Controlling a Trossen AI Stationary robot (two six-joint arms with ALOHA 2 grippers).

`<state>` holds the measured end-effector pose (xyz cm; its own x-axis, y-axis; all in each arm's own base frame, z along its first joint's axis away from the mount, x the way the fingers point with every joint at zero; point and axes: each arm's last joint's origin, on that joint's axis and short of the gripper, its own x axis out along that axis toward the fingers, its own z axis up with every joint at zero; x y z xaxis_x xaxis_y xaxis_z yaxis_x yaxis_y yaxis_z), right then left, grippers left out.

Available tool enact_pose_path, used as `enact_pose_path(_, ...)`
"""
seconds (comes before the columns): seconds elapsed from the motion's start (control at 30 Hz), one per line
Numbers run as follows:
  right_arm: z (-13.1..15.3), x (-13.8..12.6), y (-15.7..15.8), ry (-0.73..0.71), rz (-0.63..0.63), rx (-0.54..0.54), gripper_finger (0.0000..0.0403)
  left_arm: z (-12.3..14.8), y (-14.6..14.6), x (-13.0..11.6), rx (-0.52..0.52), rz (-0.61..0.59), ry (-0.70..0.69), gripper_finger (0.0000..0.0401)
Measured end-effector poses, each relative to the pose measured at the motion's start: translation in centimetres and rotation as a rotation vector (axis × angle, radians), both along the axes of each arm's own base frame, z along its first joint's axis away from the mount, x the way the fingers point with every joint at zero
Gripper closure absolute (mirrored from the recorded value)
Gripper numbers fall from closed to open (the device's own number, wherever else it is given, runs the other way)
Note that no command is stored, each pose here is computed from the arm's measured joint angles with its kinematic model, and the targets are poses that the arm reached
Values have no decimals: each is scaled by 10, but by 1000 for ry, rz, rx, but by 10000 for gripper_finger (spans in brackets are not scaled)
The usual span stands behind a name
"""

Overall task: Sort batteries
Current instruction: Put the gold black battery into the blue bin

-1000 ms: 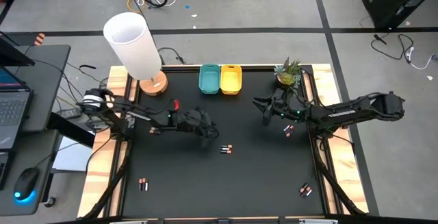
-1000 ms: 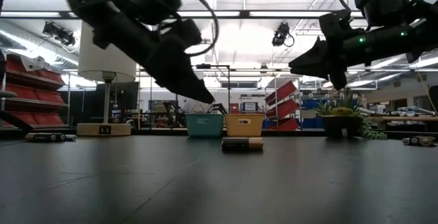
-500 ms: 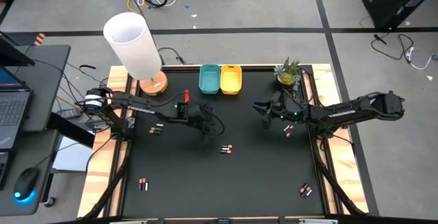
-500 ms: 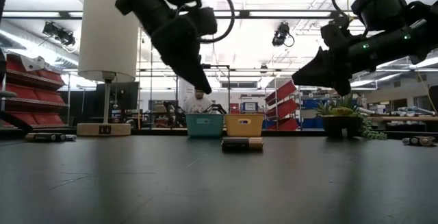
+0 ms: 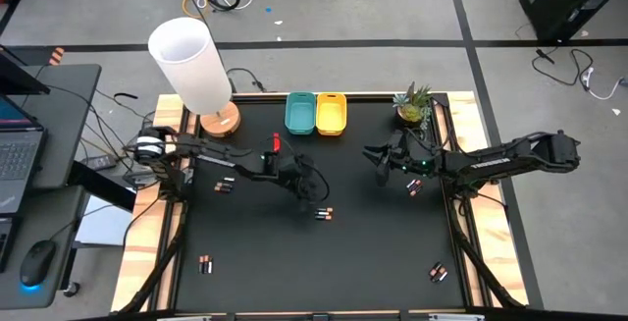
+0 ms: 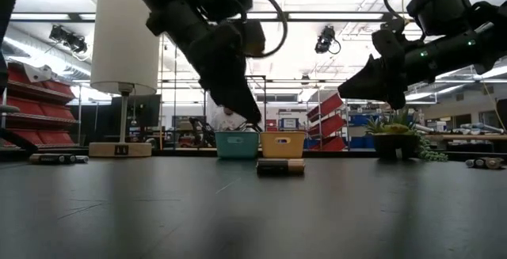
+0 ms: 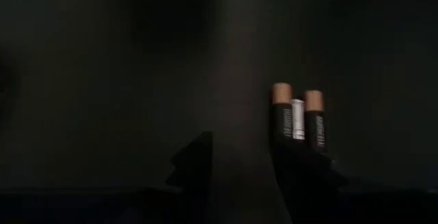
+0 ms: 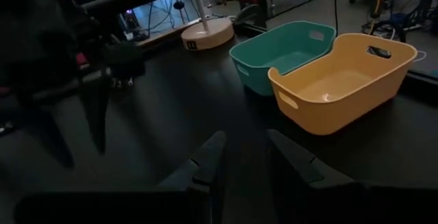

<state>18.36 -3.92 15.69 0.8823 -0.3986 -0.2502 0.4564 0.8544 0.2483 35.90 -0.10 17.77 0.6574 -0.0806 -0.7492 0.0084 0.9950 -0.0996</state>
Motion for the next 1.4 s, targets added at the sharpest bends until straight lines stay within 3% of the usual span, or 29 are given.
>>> enact_pose_path(0.5, 0, 0, 0, 16, -9, -32, 314, -28, -14, 26, -15, -84, -143, 238)
enact_pose_path(1.4, 0, -1, 0, 17, -11, -28, 314, -55, -23, 33, -9, -75, -127, 238)
